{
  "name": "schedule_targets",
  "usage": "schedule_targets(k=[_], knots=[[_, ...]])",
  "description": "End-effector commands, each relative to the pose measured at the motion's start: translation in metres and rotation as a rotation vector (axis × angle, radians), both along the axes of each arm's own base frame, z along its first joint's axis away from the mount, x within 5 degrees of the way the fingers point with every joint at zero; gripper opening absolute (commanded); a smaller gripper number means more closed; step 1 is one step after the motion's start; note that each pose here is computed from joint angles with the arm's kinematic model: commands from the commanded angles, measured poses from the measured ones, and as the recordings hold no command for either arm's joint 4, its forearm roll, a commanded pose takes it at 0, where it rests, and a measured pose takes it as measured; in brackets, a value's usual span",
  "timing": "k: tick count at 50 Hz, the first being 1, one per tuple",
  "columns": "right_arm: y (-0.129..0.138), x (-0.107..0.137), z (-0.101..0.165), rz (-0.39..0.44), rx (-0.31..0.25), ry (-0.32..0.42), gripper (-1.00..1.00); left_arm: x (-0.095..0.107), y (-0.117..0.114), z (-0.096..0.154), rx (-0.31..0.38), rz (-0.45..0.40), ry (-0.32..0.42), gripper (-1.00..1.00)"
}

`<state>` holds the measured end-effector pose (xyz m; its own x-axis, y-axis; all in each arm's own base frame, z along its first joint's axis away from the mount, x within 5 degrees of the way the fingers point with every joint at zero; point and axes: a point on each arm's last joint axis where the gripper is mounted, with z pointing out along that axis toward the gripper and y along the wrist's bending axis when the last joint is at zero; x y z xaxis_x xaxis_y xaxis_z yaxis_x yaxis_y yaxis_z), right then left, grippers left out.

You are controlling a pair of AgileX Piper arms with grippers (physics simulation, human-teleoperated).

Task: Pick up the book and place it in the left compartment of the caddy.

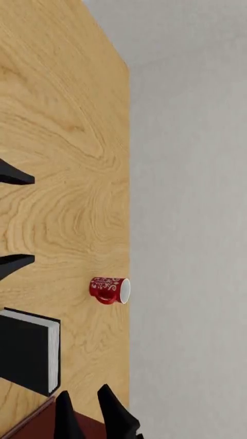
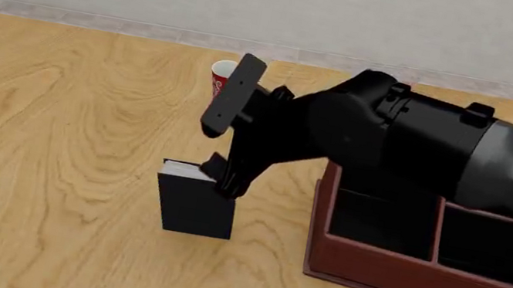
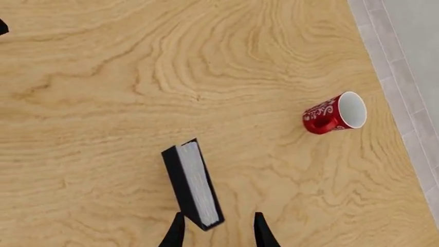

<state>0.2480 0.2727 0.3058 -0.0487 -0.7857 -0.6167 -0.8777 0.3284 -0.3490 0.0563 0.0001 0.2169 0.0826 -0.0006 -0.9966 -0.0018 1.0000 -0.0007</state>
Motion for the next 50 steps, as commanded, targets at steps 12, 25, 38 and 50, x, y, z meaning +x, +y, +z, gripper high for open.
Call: schedule_targets(k=[12,25,38,50], knots=[[0.004,0.005,-0.019,-0.015,-0.017,0.03,1.0,0.0,0.0,0.0,0.002,-0.001,-0.002,1.0],[0.009,0.009,-0.031,-0.021,-0.026,0.048,1.0,0.0,0.0,0.0,0.002,-0.001,-0.002,1.0],[0.013,0.01,-0.041,-0.026,-0.03,0.065,1.0,0.0,0.0,0.0,0.002,-0.001,-0.002,1.0],[0.015,0.011,-0.054,-0.036,-0.037,0.083,1.0,0.0,0.0,0.0,0.002,-0.001,-0.003,1.0]])
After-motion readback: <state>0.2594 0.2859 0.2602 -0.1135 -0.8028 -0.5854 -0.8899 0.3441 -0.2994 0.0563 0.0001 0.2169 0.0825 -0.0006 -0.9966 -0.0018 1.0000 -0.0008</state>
